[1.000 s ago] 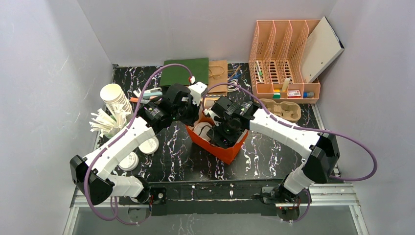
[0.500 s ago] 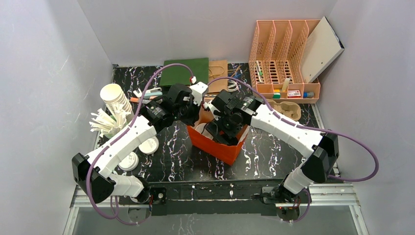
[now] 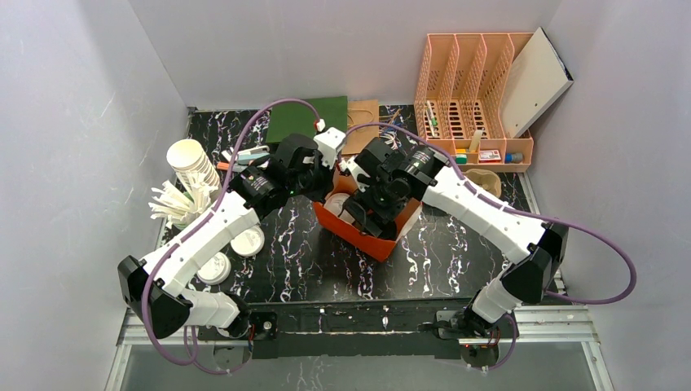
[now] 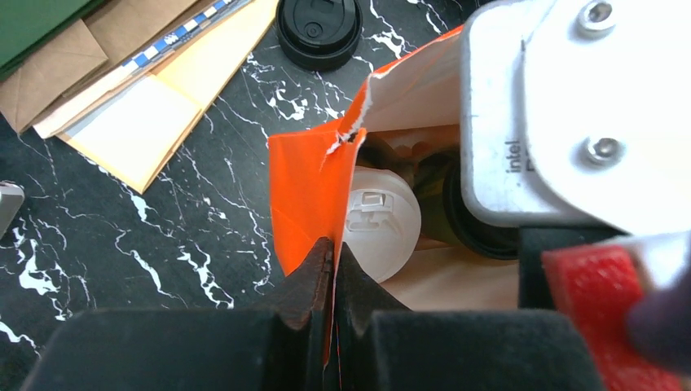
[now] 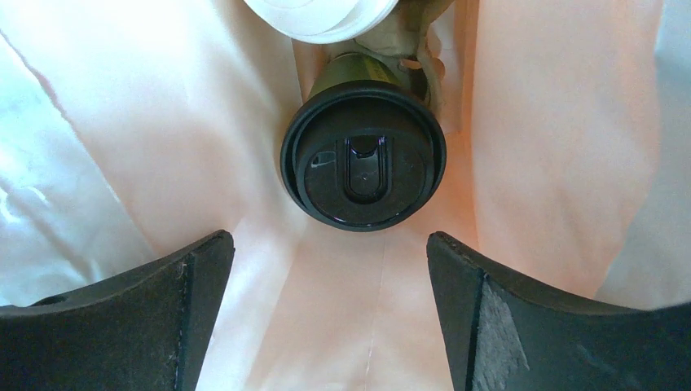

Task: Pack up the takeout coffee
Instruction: Place the coffee cup on the cup tray.

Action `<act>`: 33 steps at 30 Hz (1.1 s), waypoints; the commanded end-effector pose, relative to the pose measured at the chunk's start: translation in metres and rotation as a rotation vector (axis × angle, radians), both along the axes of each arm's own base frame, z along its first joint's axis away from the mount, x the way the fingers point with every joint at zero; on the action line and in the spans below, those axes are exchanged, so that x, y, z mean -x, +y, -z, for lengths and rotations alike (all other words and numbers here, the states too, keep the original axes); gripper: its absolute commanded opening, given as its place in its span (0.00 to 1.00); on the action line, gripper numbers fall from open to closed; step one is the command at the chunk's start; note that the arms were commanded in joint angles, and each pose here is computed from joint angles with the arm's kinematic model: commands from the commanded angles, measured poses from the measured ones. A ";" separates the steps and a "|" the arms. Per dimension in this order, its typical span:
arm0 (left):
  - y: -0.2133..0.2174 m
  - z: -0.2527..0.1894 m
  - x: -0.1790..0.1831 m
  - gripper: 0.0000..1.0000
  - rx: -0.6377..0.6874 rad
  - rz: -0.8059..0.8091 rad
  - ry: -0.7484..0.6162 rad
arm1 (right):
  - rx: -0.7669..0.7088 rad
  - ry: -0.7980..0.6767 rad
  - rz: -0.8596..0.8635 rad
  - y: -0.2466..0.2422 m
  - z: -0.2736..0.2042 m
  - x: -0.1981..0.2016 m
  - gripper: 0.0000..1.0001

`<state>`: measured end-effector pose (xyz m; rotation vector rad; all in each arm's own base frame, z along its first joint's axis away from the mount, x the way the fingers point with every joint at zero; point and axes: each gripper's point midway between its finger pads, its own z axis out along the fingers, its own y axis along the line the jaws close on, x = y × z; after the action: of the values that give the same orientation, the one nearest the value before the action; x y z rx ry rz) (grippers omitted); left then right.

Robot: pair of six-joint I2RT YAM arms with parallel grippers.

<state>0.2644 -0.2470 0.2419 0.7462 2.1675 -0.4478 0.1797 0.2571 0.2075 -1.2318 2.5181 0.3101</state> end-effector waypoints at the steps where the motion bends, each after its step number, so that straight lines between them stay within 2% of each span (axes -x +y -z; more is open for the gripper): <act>1: 0.004 0.012 0.001 0.00 -0.058 -0.007 0.031 | -0.145 -0.128 -0.064 0.028 -0.041 -0.020 0.96; 14: 0.000 0.024 -0.002 0.00 -0.075 -0.002 0.060 | -0.218 -0.202 -0.085 0.051 -0.071 -0.038 0.87; 24: -0.002 0.043 0.005 0.00 -0.108 0.018 0.141 | -0.273 -0.176 -0.119 0.061 -0.082 -0.032 0.77; 33: 0.002 0.058 0.007 0.00 -0.151 0.015 0.203 | -0.286 -0.191 -0.114 0.064 -0.088 -0.036 0.73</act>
<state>0.2893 -0.2529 0.2449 0.6703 2.1754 -0.4230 0.1962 0.2574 0.2265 -1.1785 2.5838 0.2794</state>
